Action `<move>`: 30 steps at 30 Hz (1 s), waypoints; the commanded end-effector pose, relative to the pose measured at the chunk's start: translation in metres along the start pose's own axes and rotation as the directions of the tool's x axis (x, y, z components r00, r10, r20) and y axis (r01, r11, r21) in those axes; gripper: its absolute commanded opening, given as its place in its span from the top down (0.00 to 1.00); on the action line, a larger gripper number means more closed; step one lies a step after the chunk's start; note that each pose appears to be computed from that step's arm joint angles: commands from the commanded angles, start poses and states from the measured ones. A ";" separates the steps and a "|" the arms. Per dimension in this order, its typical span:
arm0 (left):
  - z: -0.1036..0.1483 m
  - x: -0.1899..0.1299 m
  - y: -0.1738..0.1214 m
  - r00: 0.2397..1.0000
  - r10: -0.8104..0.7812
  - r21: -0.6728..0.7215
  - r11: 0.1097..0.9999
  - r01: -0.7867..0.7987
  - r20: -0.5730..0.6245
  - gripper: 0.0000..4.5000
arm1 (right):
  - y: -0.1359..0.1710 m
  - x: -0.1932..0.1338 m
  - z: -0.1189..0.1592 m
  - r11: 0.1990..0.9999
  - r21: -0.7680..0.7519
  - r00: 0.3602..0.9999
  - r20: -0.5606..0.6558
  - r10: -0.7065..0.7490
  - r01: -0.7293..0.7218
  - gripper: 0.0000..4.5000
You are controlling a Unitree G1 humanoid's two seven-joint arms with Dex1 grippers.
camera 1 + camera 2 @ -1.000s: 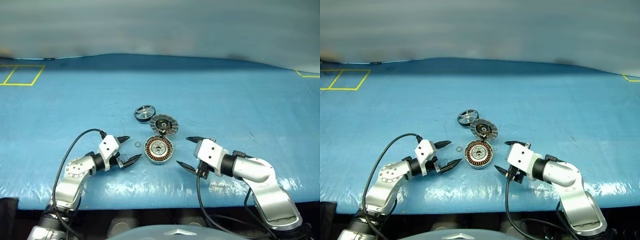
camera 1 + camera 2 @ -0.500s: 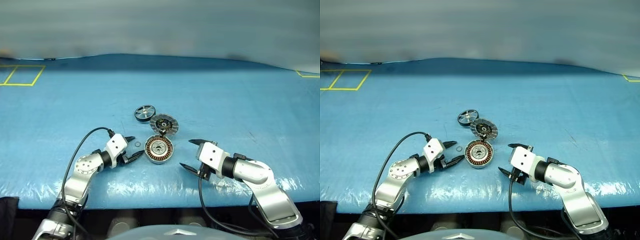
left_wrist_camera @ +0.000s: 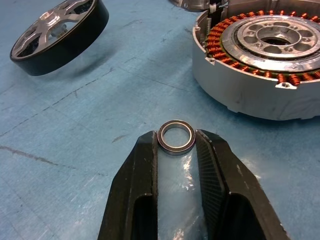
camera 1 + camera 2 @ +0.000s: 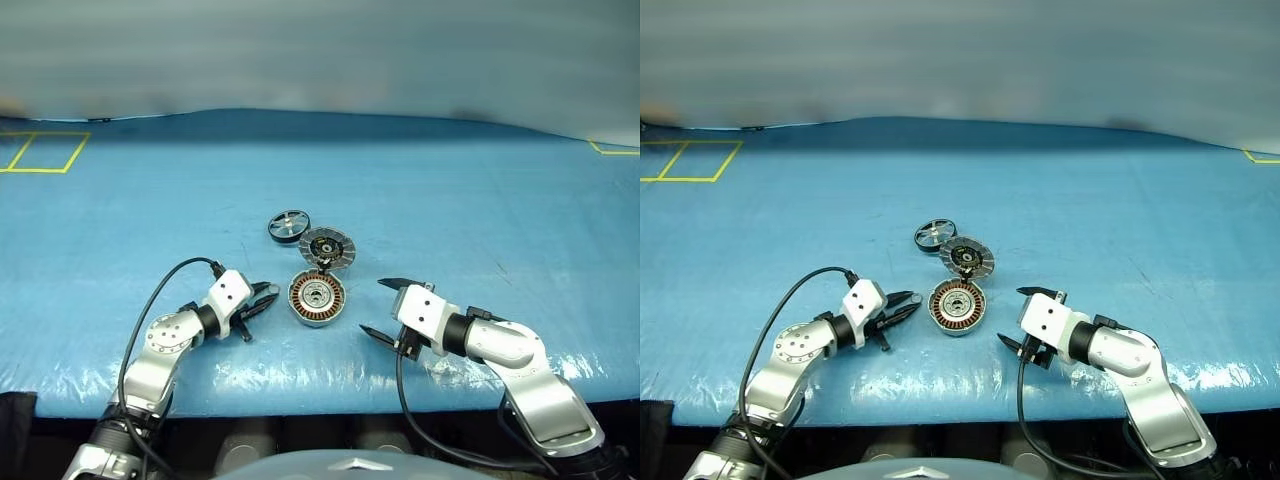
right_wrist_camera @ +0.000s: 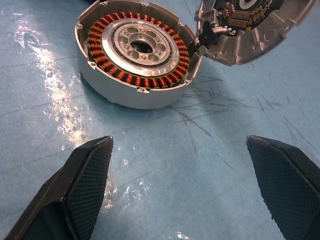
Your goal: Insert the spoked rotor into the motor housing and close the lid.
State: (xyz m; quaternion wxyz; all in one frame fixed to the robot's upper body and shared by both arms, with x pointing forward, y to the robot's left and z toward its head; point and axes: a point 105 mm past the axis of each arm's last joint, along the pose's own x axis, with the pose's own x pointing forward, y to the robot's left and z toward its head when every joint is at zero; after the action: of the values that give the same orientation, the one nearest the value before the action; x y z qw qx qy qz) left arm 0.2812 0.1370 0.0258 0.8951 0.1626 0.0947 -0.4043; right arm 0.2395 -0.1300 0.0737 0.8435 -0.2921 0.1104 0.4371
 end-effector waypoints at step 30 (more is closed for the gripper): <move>0.055 0.002 -0.034 0.926 -0.299 0.066 0.954 0.292 0.231 0.84 | 0.018 -0.004 -0.008 0.978 0.180 0.987 0.140 0.077 -0.102 0.00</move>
State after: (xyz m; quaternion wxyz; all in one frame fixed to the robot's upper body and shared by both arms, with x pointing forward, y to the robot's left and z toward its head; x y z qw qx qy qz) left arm 0.2574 0.0987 0.0648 0.8307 0.0988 0.0202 -0.5476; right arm 0.2229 -0.1321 0.0540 0.8502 -0.1847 0.1305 0.4754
